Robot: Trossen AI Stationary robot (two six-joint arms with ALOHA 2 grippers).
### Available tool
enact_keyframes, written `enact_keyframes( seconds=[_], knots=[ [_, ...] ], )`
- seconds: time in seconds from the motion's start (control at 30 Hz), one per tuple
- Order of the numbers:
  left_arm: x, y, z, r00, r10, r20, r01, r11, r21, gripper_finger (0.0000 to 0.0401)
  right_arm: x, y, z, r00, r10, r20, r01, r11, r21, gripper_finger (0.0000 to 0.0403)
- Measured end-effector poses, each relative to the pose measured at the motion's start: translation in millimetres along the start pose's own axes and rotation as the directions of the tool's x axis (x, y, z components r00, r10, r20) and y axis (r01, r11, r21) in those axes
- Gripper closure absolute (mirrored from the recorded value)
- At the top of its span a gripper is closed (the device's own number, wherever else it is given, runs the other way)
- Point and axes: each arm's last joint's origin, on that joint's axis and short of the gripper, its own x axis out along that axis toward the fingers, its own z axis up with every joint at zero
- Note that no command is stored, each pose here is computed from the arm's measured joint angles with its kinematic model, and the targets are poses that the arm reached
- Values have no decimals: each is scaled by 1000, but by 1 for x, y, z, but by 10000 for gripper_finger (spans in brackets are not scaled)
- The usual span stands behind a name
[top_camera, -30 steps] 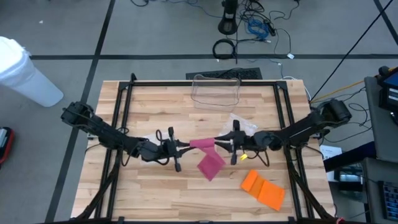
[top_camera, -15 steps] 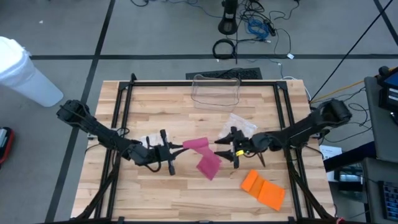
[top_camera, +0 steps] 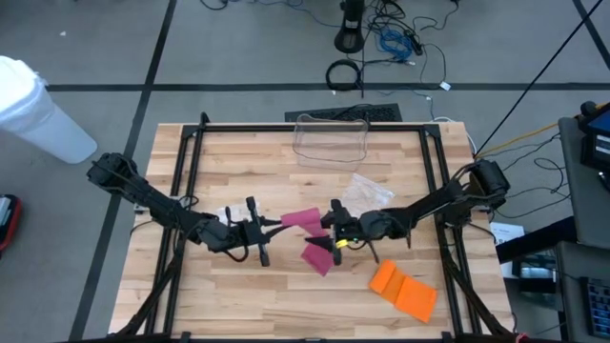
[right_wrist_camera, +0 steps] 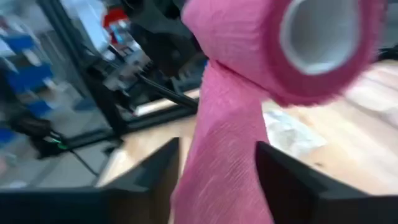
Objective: Roll bandage
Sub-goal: Roll the pink bandage
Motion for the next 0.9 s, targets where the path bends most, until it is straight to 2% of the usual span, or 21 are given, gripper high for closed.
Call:
enact_keyframes(
  seconds=[0.1,0.13,0.2,0.43,0.63,0.8,0.9],
  knots=[
    [0,0,1,1000,-5,9,5,1000,-29,388,3,4,2,1000,-2,-28,-1,996,-84,358],
    [0,0,2,1000,-4,14,5,999,-34,388,3,7,2,1000,-1,-21,-2,994,-111,380],
    [0,0,3,1000,0,25,1,998,-55,388,1,10,0,999,-37,-6,37,993,-113,395],
    [-3,6,15,994,15,111,-2,993,-118,388,0,15,-19,991,-78,-108,67,992,-103,403],
    [-4,7,21,984,-27,179,52,989,-138,388,6,11,-41,981,-97,-168,87,994,-68,403],
    [-4,7,21,983,-43,178,65,990,-122,388,7,11,-54,975,-100,-198,88,994,-65,403],
    [-4,4,16,989,-62,138,71,995,-65,388,4,19,-53,979,-63,-193,53,997,-57,399]
  ],
)
